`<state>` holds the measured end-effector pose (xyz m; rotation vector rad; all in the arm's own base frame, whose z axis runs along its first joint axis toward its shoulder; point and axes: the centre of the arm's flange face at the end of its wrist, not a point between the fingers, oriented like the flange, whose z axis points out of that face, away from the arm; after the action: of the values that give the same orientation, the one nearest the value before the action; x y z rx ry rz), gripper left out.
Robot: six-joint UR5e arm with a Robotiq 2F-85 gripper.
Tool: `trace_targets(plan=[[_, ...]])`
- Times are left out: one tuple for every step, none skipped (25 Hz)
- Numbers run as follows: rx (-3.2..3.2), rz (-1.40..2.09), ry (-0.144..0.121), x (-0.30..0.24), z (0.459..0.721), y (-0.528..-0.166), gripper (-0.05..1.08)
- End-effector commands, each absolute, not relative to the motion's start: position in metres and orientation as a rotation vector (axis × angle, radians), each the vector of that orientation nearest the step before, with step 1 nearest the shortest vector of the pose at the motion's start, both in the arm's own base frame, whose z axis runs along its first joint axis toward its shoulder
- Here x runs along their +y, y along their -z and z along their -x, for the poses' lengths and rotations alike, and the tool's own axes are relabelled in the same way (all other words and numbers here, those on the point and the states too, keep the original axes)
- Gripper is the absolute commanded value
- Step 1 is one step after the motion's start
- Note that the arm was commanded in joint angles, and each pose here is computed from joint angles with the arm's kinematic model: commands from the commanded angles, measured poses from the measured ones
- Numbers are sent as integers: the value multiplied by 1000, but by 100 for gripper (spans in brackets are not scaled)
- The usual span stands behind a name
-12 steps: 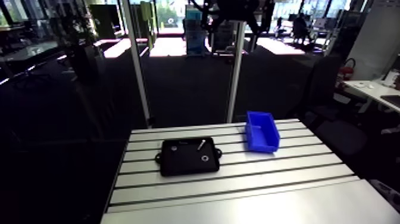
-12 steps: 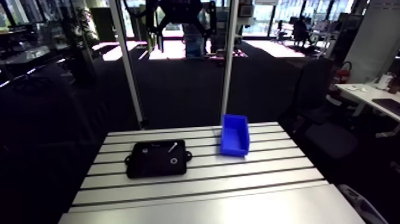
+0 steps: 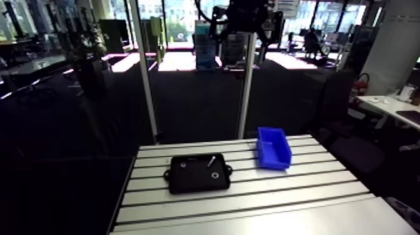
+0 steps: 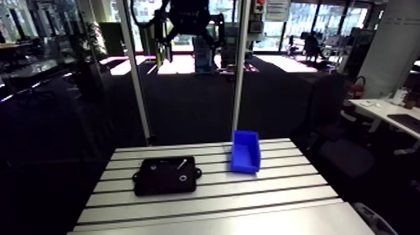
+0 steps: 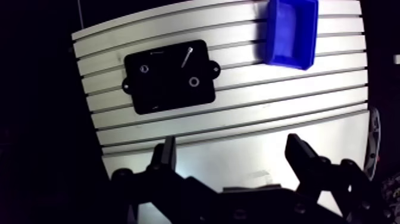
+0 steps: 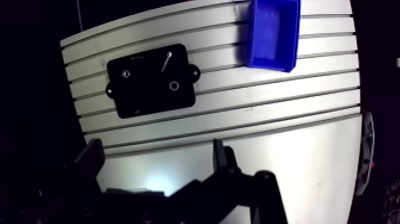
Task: Pick up the M10 bolt from the tray and put it into the blue bin.
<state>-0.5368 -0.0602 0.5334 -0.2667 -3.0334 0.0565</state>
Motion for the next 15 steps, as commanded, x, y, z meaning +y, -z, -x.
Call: trace_targets(plan=[[-3039,279,-60,-61,538,-528,1],[-3046,280,-60,-61,539,-525,1],[-3045,280,-63,-61,540,-524,1],[-3048,280,-63,-61,540,-523,1],[-3051,283,-64,-61,540,-521,1],[-3057,291,-64,-61,541,-518,1],[-3064,301,-65,-60,543,-514,1],[-3065,301,-66,-61,544,-513,1],[-3068,301,-68,-61,545,-512,1],[-3071,302,-66,-61,546,-510,1],[-3077,305,-67,-60,548,-507,1],[-3081,308,-67,-59,550,-504,1],[-3081,308,-67,-60,551,-504,1],[-3081,330,-68,-60,552,-503,1],[-3082,371,-69,-60,555,-501,1]])
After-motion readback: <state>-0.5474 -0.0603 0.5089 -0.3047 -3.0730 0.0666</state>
